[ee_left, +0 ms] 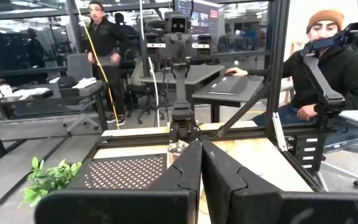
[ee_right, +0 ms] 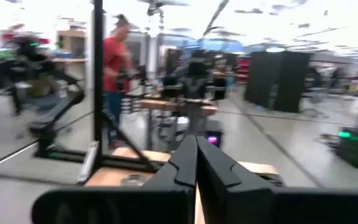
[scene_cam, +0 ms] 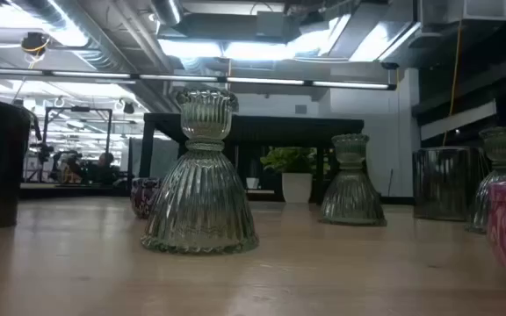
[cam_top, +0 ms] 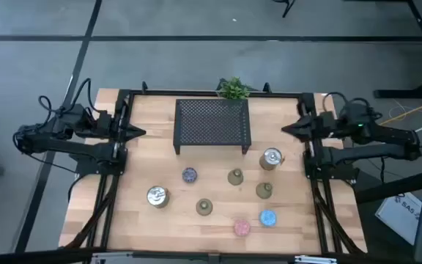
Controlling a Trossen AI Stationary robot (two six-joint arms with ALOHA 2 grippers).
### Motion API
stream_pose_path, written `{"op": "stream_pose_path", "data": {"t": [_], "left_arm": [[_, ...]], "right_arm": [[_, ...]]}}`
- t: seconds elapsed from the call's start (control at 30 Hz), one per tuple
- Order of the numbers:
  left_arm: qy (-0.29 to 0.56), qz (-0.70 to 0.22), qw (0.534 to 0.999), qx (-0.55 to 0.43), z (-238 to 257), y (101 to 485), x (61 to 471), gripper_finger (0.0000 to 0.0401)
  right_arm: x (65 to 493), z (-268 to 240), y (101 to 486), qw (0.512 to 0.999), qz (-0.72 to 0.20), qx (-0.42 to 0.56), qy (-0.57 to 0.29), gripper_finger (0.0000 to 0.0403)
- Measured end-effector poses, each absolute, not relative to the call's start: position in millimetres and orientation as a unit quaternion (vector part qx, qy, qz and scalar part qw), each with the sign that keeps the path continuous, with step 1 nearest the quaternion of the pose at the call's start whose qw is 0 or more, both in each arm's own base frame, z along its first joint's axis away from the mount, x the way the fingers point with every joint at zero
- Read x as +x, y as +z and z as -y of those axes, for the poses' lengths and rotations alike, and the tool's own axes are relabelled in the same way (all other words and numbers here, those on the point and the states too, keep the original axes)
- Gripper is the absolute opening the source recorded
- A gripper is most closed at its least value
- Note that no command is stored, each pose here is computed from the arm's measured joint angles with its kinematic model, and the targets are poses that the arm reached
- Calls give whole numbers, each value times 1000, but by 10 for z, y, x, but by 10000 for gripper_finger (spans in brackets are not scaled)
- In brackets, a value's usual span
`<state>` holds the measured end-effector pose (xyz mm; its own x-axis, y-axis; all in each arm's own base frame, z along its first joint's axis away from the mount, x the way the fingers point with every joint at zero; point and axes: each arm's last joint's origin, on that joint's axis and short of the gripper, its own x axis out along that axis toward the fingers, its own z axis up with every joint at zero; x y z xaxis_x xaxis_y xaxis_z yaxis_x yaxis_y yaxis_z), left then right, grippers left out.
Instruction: Pick & Place candle stick holders
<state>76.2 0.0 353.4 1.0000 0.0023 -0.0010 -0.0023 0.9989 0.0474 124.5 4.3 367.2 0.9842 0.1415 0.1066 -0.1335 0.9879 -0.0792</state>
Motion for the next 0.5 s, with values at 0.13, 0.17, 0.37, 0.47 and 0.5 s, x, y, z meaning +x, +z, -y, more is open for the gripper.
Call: {"op": "stream_pose_path", "data": {"t": [0.13,0.17,0.37,0.47,0.5], "left_arm": [[1,0,1000,24,0,3535,762,6],[1,-1,1000,24,-1,3534,762,6],[1,-1,1000,24,-1,3534,762,7],[1,-1,1000,24,0,3534,762,6],[1,-1,1000,24,0,3534,762,6]], "right_arm": [[1497,-61,3585,994,23,-36,102,8],[1549,-63,3557,994,13,-35,106,8],[1766,-85,3409,992,-41,-23,115,8],[1837,-147,3344,987,-81,-20,135,8],[1864,-173,3317,985,-99,-19,142,8]]}}
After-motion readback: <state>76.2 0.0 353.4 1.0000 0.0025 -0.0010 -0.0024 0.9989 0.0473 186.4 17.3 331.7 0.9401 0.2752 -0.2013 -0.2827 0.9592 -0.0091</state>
